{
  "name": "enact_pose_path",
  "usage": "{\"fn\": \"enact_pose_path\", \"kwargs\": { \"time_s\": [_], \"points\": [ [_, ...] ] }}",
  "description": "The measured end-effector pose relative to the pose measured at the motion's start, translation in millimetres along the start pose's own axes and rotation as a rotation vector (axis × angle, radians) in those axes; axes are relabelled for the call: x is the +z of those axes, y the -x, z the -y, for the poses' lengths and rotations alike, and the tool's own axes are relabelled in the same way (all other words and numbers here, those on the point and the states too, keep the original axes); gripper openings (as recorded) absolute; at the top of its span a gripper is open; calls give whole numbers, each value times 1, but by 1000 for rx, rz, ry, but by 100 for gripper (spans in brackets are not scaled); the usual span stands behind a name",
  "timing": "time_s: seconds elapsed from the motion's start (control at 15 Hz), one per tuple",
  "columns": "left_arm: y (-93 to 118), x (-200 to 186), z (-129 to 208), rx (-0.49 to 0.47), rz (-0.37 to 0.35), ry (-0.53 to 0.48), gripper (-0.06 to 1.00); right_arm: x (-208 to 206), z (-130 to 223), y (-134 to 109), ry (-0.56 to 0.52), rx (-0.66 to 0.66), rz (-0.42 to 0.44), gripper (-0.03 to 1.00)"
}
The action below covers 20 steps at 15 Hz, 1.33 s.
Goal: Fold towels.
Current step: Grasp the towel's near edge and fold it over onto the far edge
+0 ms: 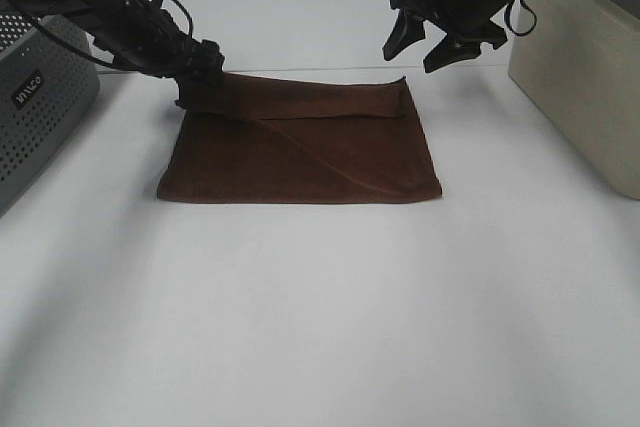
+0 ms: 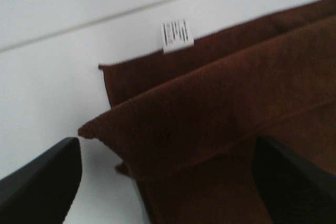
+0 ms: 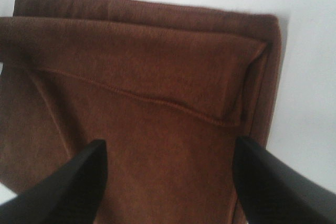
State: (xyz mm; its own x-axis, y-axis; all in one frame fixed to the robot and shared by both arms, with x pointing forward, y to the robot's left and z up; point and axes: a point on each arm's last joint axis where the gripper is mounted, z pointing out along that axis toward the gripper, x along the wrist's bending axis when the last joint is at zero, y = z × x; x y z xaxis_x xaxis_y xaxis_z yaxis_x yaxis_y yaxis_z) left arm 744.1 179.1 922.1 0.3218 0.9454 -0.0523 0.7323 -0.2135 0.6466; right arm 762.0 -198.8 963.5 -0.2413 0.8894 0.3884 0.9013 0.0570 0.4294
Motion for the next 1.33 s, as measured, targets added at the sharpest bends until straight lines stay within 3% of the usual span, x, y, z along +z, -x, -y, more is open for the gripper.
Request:
{"fn": "enact_pose_path", "kwargs": {
  "time_s": [0.13, 0.2, 0.53, 0.93, 1.2, 1.33],
  "points": [
    [2, -4, 8, -20, 20, -114, 84, -5, 7, -4, -84, 26, -15, 65],
    [2, -7, 7, -41, 9, -123, 84, -7, 9, -5, -109, 40, -18, 65],
    [-20, -14, -10, -197, -59, 54, 84, -28, 5, -15, -103, 56, -23, 65],
    [-11, -13, -13, -215, -30, 78, 84, -29, 2, -16, -69, 72, -37, 65],
    [-10, -13, -13, -217, -29, 84, 84, -24, -9, -29, 55, 79, -215, 65],
    [-9, -13, -13, -243, -17, 87, 84, -1, -10, -25, 95, 128, -309, 65]
  ]
}}
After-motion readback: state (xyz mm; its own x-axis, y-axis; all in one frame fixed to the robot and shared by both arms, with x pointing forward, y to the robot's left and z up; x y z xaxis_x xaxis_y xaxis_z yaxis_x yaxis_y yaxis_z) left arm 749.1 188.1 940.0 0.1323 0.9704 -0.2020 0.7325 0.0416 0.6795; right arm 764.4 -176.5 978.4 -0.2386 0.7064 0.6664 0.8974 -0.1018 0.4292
